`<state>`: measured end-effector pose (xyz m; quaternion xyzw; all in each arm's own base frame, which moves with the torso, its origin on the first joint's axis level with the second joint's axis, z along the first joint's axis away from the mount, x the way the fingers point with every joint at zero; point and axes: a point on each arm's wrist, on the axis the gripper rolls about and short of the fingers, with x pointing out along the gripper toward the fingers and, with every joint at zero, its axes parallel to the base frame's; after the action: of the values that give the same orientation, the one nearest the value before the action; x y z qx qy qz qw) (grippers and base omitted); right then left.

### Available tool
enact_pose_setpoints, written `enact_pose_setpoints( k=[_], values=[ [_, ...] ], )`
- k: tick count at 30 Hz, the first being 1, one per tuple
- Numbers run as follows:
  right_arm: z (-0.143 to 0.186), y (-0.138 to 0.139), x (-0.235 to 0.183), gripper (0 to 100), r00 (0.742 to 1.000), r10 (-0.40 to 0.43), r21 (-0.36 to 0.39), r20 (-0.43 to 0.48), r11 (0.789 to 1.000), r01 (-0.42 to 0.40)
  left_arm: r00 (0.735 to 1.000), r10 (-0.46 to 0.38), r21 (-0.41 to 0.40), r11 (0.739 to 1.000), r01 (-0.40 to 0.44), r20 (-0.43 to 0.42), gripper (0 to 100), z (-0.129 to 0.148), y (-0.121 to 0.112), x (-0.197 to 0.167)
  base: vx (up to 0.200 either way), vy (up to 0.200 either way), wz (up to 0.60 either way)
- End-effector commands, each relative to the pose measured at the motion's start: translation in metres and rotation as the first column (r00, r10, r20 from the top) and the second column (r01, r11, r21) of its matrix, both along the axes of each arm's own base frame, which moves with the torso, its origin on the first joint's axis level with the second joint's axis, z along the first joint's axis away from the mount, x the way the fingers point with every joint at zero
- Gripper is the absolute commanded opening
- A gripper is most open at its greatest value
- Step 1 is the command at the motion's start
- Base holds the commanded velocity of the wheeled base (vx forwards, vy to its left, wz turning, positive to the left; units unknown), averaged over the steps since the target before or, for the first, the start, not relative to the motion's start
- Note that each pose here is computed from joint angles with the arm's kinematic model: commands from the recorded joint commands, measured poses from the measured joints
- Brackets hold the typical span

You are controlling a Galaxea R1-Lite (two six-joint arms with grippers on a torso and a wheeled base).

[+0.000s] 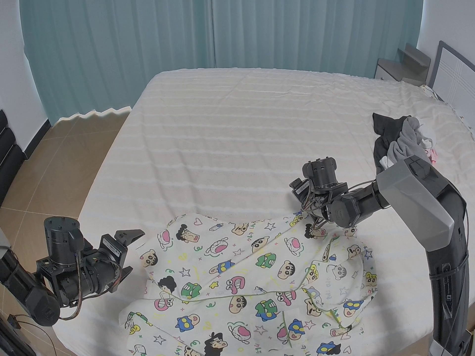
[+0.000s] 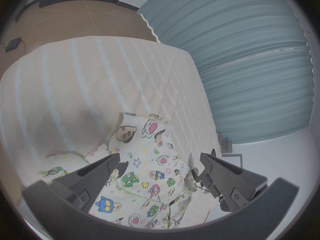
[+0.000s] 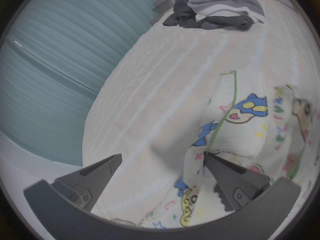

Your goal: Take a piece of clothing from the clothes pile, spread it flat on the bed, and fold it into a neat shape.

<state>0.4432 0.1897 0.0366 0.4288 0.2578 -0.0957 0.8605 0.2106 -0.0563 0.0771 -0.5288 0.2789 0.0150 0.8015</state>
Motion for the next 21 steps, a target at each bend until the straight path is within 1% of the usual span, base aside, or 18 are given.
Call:
enact_pose_setpoints(
  k=[1, 4, 6, 7, 8, 11, 14, 17, 19, 21],
  values=[
    [-0.001, 0.002, 0.005, 100, 1.000, 0.000, -0.006, 0.020, 1.000, 0.000, 1.000, 0.001, 0.004, 1.000, -0.001, -0.005, 100, -0.001, 0.000, 0.001, 0.200, 0.000, 0.00],
    [0.009, 0.003, 0.010, 100, 0.996, -0.011, -0.005, 0.084, 1.000, 0.012, 1.000, 0.003, 0.005, 1.000, -0.003, -0.006, 100, -0.002, 0.000, 0.001, 0.000, 0.000, 0.00],
    [0.016, 0.004, 0.014, 100, 0.990, 0.000, -0.015, 0.142, 1.000, 0.002, 1.000, 0.001, 0.005, 1.000, -0.001, -0.008, 100, -0.002, 0.000, 0.001, 0.000, 0.000, 0.00],
    [0.017, 0.004, 0.014, 100, 0.989, 0.001, -0.016, 0.147, 1.000, 0.001, 1.000, 0.001, 0.005, 1.000, -0.001, -0.008, 100, -0.002, 0.000, 0.001, 0.000, 0.000, 0.00],
    [0.019, 0.004, 0.018, 100, 0.980, 0.020, -0.040, 0.199, 0.999, -0.013, 1.000, 0.001, 0.005, 1.000, -0.001, -0.008, 100, -0.002, 0.000, 0.001, 0.000, 0.000, 0.00],
    [0.019, 0.003, 0.020, 100, 0.962, 0.052, -0.086, 0.270, 0.996, -0.030, 1.000, 0.000, 0.007, 1.000, 0.000, -0.009, 100, -0.002, 0.000, 0.001, 0.000, 0.000, 0.00],
    [0.019, 0.000, 0.013, 100, 0.960, 0.069, -0.101, 0.273, 0.994, -0.042, 1.000, -0.001, 0.008, 1.000, 0.001, -0.012, 100, -0.003, -0.001, 0.001, 0.000, 0.000, 0.00],
    [0.034, -0.003, 0.006, 100, 0.952, 0.080, -0.090, 0.297, 0.994, -0.055, 1.000, -0.002, 0.007, 1.000, 0.002, -0.014, 100, -0.003, -0.001, 0.001, 0.000, 0.000, 0.00],
    [0.036, -0.006, -0.003, 100, 0.956, 0.119, -0.098, 0.269, 0.991, -0.096, 1.000, -0.007, 0.008, 1.000, 0.007, -0.015, 100, -0.004, -0.002, 0.001, 0.000, 0.000, 0.00],
    [0.027, -0.007, -0.013, 100, 0.959, 0.188, -0.140, 0.211, 0.977, -0.161, 1.000, -0.013, 0.008, 1.000, 0.013, -0.017, 100, -0.004, -0.003, 0.000, 0.000, 0.000, 0.00]
  ],
)
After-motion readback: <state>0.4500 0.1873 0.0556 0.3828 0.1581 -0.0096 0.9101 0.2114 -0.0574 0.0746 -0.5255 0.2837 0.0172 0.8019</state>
